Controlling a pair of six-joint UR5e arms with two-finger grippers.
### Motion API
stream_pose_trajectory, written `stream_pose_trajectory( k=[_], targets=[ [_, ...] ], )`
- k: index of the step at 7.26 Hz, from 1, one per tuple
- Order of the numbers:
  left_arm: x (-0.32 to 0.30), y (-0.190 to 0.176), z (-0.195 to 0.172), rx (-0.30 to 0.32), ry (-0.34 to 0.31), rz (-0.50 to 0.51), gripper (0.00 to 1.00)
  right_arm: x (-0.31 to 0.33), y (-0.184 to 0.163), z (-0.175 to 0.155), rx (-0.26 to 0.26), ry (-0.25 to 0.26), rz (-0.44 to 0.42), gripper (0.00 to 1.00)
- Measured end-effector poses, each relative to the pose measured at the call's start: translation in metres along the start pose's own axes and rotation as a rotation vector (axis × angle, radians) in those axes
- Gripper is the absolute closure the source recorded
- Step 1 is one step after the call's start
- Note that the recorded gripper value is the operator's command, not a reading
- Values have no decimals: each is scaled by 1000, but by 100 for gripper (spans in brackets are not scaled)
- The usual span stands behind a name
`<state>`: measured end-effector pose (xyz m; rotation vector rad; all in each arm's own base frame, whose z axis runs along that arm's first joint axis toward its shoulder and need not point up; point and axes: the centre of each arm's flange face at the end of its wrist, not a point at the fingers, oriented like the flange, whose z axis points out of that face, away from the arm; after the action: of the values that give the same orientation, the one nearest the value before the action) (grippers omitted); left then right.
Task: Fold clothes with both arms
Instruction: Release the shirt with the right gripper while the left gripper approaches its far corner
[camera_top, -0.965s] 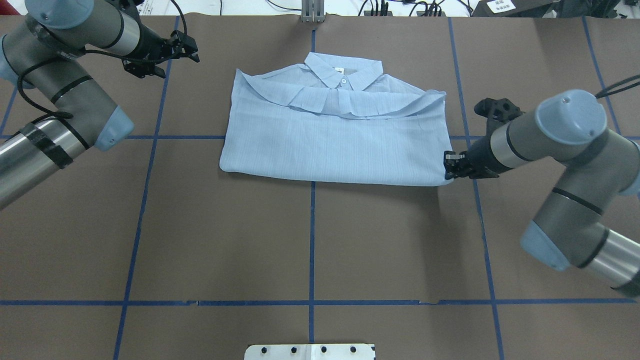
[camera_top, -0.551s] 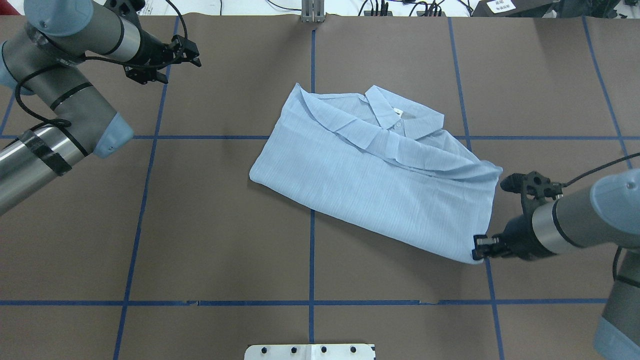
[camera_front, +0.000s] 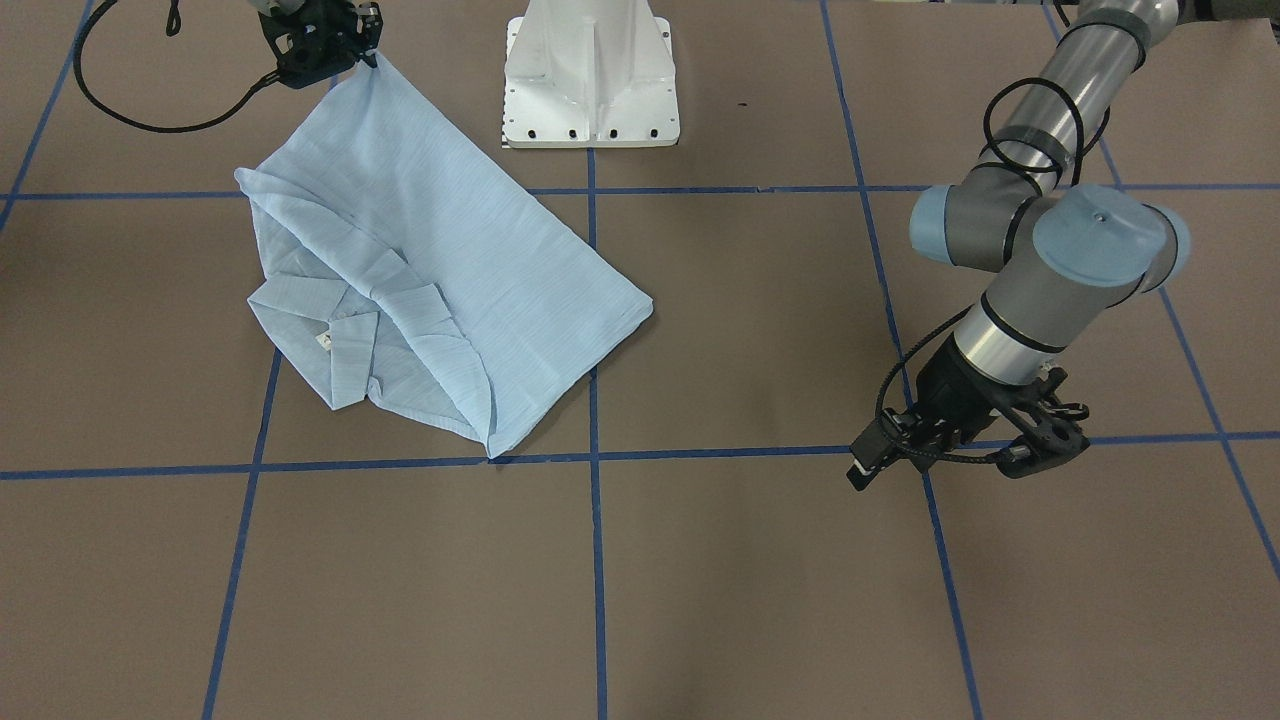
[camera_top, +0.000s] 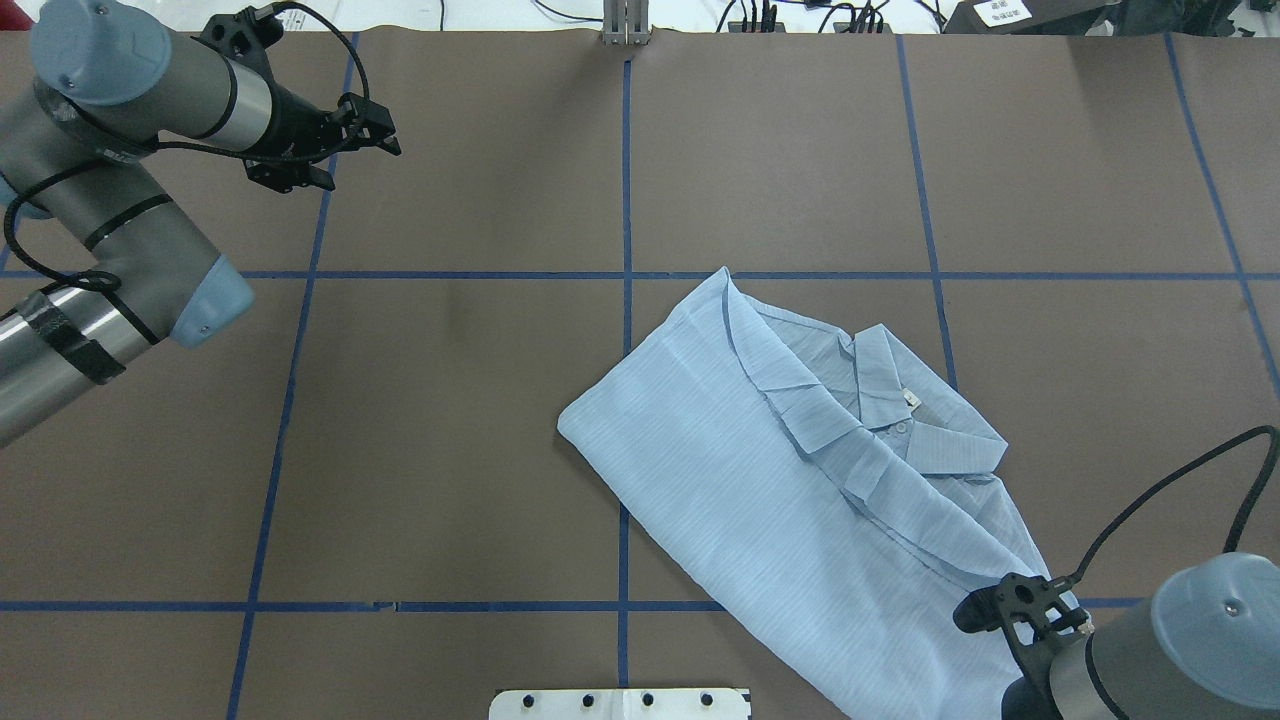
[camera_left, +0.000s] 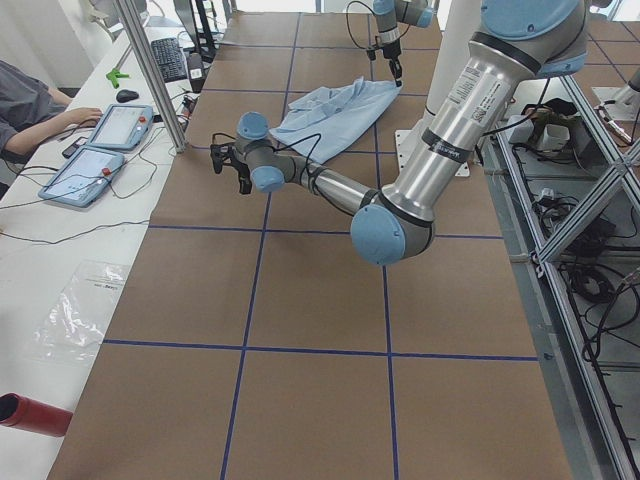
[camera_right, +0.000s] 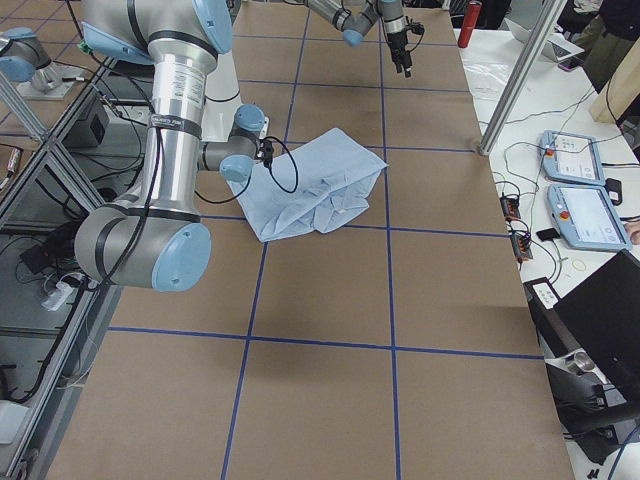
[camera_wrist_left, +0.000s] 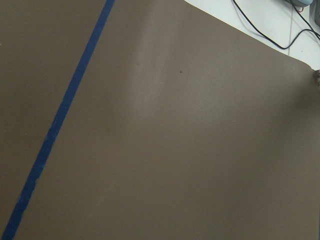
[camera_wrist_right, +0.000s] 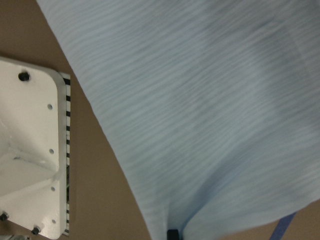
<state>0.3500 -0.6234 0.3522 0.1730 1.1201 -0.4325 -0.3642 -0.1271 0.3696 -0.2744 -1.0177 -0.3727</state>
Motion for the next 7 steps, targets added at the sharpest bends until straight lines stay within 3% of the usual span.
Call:
stream_pose_trajectory(
  k=[1,2,5,7],
  targets=[
    [1,5,-1,-6,4,4,1,-9,-1,1,1,-17,-11,0],
    [8,17,1,-22,13,17,1,-20,-15,-8,42,-48,-9,0],
    [50,105,18,-132,55,-1,1,-25,-82,-81,271,-129,48,0],
    [91,207,22,-243,37,-95,4,6,-119,-131,414,-125,122,0]
  ],
)
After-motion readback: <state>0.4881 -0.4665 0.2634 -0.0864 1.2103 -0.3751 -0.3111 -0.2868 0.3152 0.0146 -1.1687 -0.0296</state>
